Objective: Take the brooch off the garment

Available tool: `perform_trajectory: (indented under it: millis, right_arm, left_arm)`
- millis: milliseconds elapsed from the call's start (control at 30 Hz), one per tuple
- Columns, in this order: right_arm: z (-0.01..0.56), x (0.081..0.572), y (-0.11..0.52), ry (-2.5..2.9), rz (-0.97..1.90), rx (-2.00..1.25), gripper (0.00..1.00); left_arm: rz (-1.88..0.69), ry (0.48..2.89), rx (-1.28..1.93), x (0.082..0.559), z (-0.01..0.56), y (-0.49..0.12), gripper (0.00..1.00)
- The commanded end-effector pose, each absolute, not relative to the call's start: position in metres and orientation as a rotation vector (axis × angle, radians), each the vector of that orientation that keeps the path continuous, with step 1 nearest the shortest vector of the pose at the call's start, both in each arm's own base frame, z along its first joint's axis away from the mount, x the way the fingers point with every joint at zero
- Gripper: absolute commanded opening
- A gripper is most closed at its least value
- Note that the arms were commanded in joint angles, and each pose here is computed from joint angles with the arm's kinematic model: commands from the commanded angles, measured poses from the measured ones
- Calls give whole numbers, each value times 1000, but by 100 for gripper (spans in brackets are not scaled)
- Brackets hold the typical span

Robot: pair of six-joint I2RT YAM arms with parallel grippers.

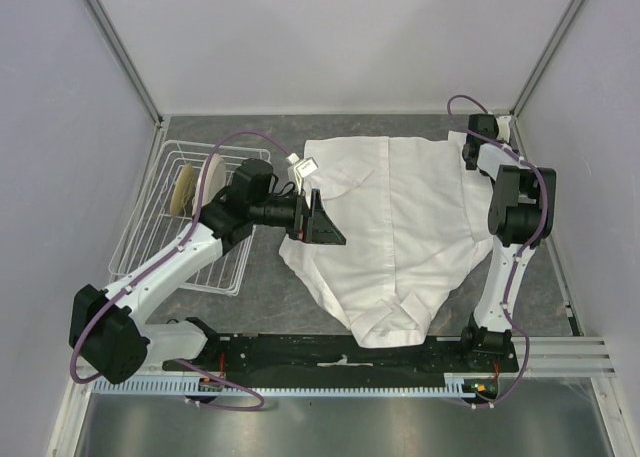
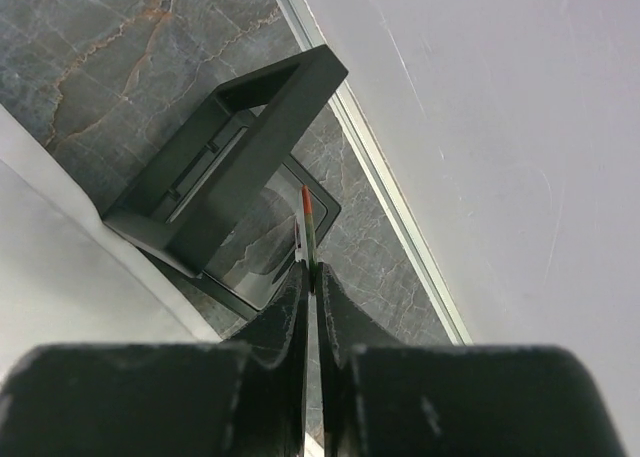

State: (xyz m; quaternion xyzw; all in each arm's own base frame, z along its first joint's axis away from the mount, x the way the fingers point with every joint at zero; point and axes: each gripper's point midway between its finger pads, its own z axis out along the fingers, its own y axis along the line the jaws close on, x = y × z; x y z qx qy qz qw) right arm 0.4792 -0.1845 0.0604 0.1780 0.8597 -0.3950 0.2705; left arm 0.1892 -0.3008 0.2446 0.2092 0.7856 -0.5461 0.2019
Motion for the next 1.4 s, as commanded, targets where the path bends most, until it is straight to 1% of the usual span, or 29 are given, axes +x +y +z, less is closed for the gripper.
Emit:
perform_trajectory:
  millis: [0,500,833,933,1033,1167,1367]
  right_arm:
    - [74,492,-190,2261,-1079,490,9]
    - [71,497,-194,2245,-1105,498,11]
    - [66,499,-195,2247,-1124,496,18]
    - [65,499,-196,2247,-1128,499,20]
    - [67,499,-192,2250,-1109,497,26]
    - [75,503,-182,2248,-1073,477,36]
    - [91,504,-159,2242,-1044,438,44]
  left_arm:
    - [-1549,2120,671,186,254,-304,92]
    - [-1557,2121,671,186,253,-305,92]
    - [-1561,2120,676,185,252,-305,92]
    - [-1563,2122,677,185,252,-305,92]
    - [-1564,2120,678,185,252,-305,92]
    - [-1568,2117,680,185,252,-305,92]
    - [-1563,2118,674,186,251,-305,92]
